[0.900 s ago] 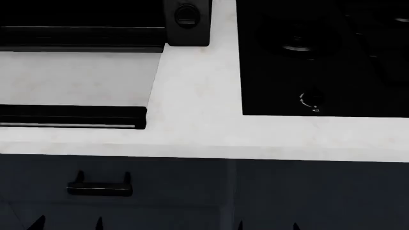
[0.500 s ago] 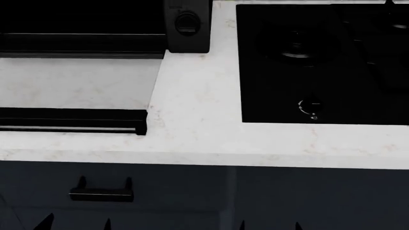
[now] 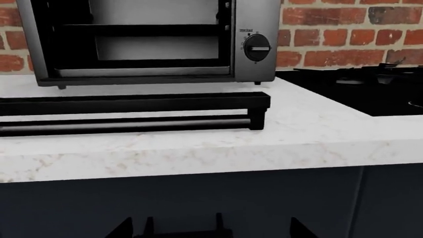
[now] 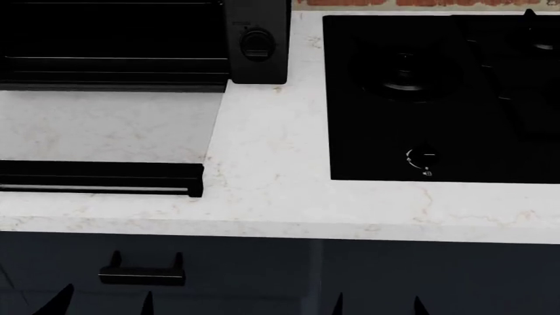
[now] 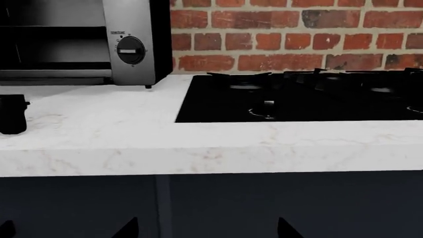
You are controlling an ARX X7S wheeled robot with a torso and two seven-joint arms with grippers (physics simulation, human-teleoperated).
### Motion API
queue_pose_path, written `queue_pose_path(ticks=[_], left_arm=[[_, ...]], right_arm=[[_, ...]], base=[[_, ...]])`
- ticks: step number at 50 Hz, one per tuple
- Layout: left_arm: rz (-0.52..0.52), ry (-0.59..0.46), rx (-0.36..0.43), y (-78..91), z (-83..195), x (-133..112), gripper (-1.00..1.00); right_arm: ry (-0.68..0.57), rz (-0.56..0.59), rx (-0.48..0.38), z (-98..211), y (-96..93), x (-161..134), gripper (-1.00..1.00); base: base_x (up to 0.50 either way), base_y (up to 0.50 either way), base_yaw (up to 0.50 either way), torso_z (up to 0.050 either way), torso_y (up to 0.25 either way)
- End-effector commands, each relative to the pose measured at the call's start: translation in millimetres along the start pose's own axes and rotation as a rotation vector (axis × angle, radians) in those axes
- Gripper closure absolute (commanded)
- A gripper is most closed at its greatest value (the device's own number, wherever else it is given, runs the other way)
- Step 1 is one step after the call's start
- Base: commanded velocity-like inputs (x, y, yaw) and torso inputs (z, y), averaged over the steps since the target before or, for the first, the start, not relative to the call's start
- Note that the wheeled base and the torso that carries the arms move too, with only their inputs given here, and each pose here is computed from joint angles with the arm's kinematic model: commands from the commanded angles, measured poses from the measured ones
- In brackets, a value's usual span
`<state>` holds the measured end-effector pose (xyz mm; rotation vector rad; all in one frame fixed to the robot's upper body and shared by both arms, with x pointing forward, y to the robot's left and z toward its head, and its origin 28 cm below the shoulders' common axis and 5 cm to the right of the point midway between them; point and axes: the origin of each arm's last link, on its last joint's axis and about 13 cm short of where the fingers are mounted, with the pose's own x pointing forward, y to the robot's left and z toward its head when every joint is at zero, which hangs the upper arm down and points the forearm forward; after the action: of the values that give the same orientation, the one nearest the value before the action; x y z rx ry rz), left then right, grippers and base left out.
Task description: Close the toaster oven door.
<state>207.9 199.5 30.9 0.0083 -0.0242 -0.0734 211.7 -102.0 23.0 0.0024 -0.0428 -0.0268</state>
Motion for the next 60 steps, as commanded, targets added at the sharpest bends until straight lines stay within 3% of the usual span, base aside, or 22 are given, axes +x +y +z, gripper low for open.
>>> queue_pose_path(ticks=[1,6,10,19,33,40,60], left_arm=[[0.030,0.031,-0.025,13.6,34,8,-1.00],[0.018,0.000,-0.041,27.5,65,9,-1.00],[0.008,-0.041,-0.049,40.5,95,17,-1.00],[0.060,-0.063,0.006,65.0,140,33,-1.00],[0.039,-0.102,0.052,77.0,150,41,-1.00],[0.024,-0.138,0.056,74.5,153,40,-1.00],[-0.030,-0.122,0.067,71.6,153,39,-1.00]], right_arm=[[-0.158,-0.096,-0.069,68,-22.2,13,-1.00],[-0.359,-0.158,-0.166,143,-38.5,12,-1.00],[-0.499,-0.208,-0.175,195,-50.5,7,-1.00],[-0.669,-0.253,-0.188,266,-74.9,-12,-1.00],[-0.677,-0.249,-0.233,275,-71.7,-15,-1.00],[-0.675,-0.240,-0.245,276,-70.9,-16,-1.00],[-0.674,-0.214,-0.249,274,-70.2,-17,-1.00]], base=[[0.00,0.00,0.00,0.000,0.000],[0.00,0.00,0.00,0.000,0.000],[0.00,0.00,0.00,0.000,0.000],[0.00,0.00,0.00,0.000,0.000],[0.00,0.26,0.00,0.000,0.000],[0.01,0.50,0.00,0.000,0.000],[0.00,0.50,0.00,0.000,0.000]])
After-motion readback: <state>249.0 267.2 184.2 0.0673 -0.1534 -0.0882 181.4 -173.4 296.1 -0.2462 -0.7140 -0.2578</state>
